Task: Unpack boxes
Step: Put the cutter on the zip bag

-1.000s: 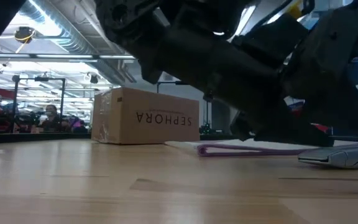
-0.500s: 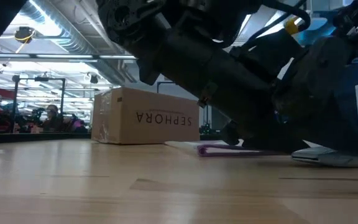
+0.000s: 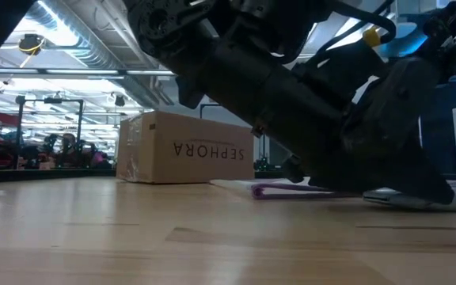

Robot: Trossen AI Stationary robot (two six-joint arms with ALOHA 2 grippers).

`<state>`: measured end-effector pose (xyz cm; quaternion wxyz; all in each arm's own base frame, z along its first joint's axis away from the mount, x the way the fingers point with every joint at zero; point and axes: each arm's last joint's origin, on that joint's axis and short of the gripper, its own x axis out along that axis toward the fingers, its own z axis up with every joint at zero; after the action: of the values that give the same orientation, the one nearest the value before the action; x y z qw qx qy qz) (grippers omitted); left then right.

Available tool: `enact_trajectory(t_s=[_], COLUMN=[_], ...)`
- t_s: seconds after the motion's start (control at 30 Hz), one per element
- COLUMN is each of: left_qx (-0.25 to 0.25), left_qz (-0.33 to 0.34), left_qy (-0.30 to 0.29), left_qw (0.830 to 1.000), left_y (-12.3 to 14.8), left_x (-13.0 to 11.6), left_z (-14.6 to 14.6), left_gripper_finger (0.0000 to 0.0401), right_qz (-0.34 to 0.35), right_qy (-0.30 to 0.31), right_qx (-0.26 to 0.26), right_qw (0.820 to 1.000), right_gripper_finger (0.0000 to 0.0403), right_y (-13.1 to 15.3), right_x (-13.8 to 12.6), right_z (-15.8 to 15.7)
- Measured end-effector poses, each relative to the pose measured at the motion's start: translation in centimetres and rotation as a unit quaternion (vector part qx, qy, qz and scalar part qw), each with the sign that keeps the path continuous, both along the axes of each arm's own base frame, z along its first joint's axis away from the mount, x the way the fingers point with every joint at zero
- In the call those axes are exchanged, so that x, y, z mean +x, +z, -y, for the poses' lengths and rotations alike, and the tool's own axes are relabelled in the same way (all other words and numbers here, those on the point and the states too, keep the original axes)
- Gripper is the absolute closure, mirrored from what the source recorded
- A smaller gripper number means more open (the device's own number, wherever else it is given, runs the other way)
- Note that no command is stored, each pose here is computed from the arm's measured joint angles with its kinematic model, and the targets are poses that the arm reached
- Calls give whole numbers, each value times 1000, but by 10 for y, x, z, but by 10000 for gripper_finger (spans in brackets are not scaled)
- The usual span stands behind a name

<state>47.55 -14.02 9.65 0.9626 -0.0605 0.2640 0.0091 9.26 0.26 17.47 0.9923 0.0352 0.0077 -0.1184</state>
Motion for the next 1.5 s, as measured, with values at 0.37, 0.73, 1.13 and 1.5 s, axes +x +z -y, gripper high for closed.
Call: enact_trajectory(t_s=[0.37,0.73,1.13,1.5], left_qx=[-1,-5,-14,60], left_qz=[0,0,4,10], left_qy=[1,2,5,-29], left_qw=[1000,1000,1000,998], left_y=[0,0,3,49], left_x=[0,0,2,24], left_z=[0,-1,-1,4], left_gripper_finger=[242,291,291,291], right_qz=[0,4,4,66], right_qy=[0,7,27,71], right_qx=[0,16,18,50], right_qw=[1000,1000,999,994], right_gripper_finger=[403,403,403,403], right_y=[0,0,0,11], right_x=[0,0,0,0], right_z=[0,0,-2,-4])
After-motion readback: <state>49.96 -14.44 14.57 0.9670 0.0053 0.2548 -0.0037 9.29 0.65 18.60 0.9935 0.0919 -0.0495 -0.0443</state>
